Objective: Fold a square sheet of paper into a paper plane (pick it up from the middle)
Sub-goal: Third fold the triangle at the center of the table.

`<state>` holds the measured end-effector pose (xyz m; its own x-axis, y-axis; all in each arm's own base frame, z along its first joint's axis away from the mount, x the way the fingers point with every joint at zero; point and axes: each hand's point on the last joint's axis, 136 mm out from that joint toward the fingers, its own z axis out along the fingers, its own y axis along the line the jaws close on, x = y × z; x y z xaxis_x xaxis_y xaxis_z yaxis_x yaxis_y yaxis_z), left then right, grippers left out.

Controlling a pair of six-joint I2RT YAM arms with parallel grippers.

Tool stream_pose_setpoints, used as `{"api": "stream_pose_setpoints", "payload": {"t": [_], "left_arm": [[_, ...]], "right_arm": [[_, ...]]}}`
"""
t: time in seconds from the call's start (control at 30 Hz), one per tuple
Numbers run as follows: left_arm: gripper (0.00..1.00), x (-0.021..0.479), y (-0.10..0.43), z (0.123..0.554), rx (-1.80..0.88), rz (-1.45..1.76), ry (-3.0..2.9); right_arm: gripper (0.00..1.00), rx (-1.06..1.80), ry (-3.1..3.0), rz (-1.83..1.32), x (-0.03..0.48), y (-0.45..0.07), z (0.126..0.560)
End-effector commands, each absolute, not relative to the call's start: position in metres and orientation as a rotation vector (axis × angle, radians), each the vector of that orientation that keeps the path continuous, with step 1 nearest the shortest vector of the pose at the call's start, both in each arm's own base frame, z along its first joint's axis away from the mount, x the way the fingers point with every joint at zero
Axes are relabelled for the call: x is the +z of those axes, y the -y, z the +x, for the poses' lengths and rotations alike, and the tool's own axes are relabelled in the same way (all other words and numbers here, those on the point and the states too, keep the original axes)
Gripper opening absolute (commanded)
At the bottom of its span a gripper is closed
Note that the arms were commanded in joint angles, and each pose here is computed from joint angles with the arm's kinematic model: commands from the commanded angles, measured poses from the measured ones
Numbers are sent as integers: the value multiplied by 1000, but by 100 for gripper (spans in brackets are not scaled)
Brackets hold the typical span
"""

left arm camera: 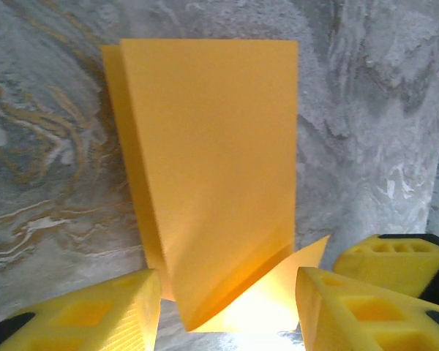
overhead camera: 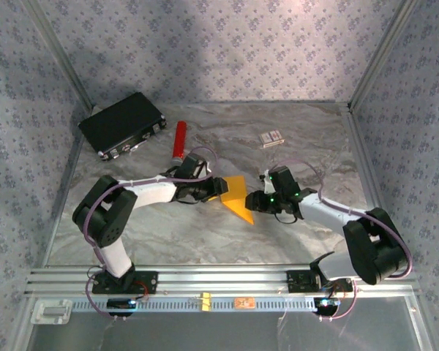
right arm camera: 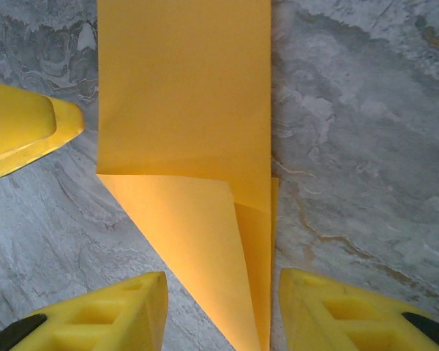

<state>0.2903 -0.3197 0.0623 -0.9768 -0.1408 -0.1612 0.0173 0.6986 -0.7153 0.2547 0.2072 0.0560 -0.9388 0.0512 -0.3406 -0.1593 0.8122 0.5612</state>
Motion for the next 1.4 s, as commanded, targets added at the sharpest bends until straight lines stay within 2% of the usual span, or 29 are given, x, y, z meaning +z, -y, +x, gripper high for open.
{"api": "stream_pose_setpoints", "payload": {"t": [0.0, 0.43, 1.23, 1.37], "left_arm": [[51, 65, 325, 289, -1217, -93, -2691], [49, 61, 331, 291, -1281, -104, -2696], [34, 58, 341, 297, -1400, -164, -2677], [37, 56, 336, 296, -1363, -179, -2685]], "right_arm": [[45, 825, -2654, -98, 58, -210, 262], [45, 748, -2661, -111, 55, -206, 260], [46, 709, -2658, -114, 52, -200, 258], [46, 706, -2657, -113, 52, -200, 259]]}}
